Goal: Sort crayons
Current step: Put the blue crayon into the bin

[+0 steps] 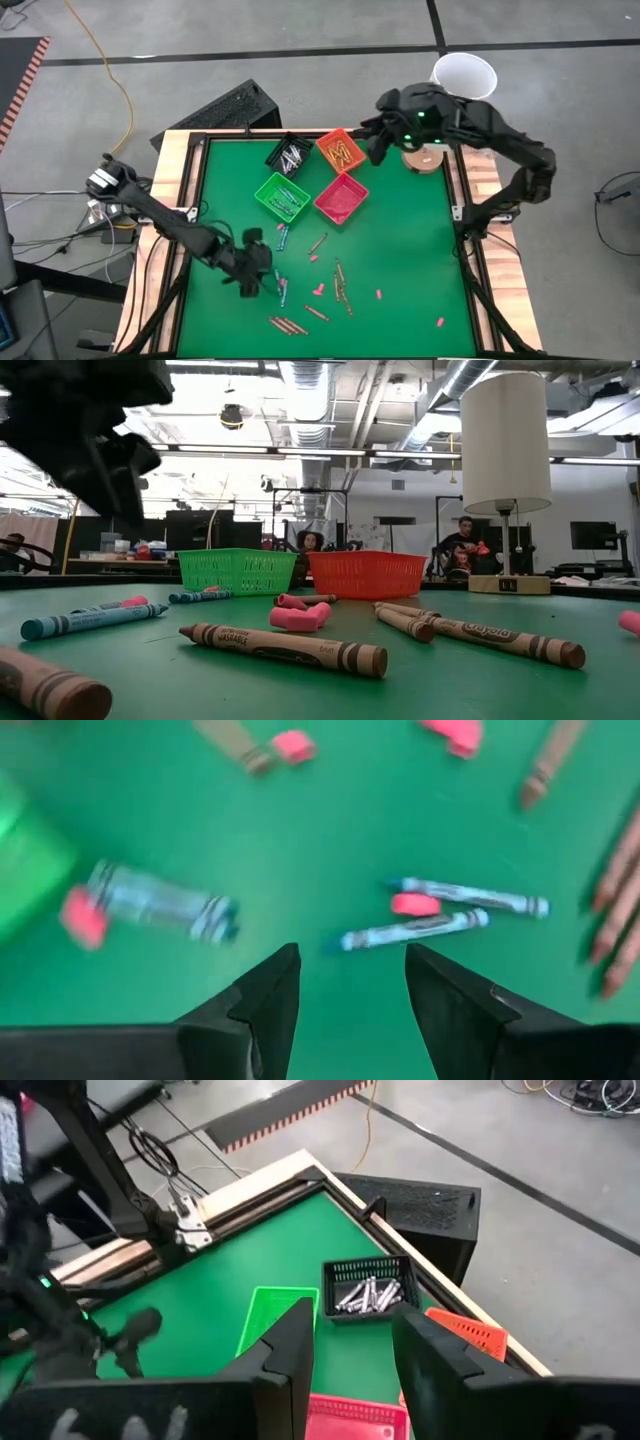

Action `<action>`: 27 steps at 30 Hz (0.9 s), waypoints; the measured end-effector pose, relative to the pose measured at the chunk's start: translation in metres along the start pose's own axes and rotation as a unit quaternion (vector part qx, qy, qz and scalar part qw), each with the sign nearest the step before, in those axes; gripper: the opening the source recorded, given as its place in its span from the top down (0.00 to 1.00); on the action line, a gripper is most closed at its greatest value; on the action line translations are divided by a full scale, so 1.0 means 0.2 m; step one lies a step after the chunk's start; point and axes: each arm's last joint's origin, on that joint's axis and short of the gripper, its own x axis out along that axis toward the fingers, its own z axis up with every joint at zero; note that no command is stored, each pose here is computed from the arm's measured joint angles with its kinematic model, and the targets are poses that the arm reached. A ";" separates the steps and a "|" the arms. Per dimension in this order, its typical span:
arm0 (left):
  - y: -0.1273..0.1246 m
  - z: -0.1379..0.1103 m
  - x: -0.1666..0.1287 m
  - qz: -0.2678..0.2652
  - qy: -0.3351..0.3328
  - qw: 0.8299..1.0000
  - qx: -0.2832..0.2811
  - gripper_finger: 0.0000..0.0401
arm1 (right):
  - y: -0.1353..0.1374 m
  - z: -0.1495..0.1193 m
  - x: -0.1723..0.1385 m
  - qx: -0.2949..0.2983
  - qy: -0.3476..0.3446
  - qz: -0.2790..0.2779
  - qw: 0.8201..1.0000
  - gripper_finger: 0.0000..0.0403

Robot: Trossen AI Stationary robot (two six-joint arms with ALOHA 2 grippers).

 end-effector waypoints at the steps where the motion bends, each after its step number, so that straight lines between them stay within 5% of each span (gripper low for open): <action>1: -0.02 0.00 0.03 -0.004 -0.007 0.999 0.044 0.57 | 0.00 0.00 -0.02 0.004 -0.001 0.001 1.000 0.67; 7: -0.05 0.03 0.14 -0.012 -0.032 0.983 0.179 0.57 | 0.02 -0.04 -0.07 0.009 0.024 0.010 1.000 0.67; 27: 0.05 -0.01 0.36 -0.138 0.049 0.930 0.338 0.57 | 0.14 -0.14 0.02 -0.021 0.102 0.019 0.994 0.67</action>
